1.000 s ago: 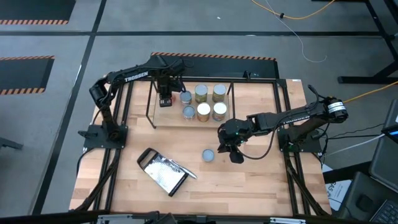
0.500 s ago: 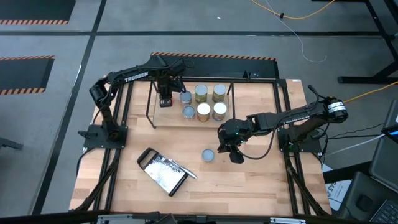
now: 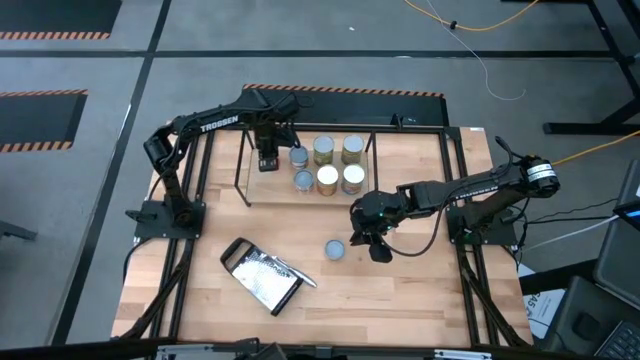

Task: Pick and place cans onto a shelf
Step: Put the canned mixed fruits on the shelf

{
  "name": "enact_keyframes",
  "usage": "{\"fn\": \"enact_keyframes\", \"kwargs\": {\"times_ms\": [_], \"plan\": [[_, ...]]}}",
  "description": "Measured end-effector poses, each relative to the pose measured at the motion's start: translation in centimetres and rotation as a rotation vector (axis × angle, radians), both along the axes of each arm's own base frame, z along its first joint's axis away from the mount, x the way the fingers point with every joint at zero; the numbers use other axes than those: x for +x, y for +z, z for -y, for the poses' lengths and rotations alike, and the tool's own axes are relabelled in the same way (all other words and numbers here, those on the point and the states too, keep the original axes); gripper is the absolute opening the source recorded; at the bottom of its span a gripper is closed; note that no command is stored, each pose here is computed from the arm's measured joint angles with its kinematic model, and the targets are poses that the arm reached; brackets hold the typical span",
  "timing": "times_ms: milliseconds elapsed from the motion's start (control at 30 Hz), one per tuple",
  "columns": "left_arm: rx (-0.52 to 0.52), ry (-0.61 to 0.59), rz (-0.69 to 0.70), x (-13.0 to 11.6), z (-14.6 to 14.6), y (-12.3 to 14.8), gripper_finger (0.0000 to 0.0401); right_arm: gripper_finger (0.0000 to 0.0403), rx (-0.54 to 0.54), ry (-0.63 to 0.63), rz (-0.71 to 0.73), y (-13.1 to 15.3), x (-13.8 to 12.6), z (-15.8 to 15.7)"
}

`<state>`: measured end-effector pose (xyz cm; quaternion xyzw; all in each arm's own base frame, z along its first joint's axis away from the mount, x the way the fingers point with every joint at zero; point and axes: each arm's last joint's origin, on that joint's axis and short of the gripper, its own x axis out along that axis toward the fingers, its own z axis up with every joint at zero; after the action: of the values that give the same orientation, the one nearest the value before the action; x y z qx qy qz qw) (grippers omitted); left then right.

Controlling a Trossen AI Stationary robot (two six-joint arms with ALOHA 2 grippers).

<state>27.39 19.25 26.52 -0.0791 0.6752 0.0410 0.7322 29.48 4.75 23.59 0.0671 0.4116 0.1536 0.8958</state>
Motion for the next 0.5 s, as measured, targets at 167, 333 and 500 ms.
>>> {"fn": "enact_keyframes", "kwargs": {"times_ms": [167, 333, 500], "plan": [[0.006, 0.004, 0.008, 0.07, -0.07, 0.0, 0.0032, 0.0055, 0.0, 0.0, 0.0, 0.0, 0.0, 0.0], [0.001, 0.046, 0.004, 0.04, -0.05, 0.01, 0.0028, 0.0055, 0.0, -0.001, -0.001, 0.0, 0.0, 0.0], [-0.006, 0.049, -0.004, -0.05, 0.03, 0.56, 0.0028, 0.0055, 0.001, 0.0, -0.001, 0.0, 0.0, 0.0]]}}
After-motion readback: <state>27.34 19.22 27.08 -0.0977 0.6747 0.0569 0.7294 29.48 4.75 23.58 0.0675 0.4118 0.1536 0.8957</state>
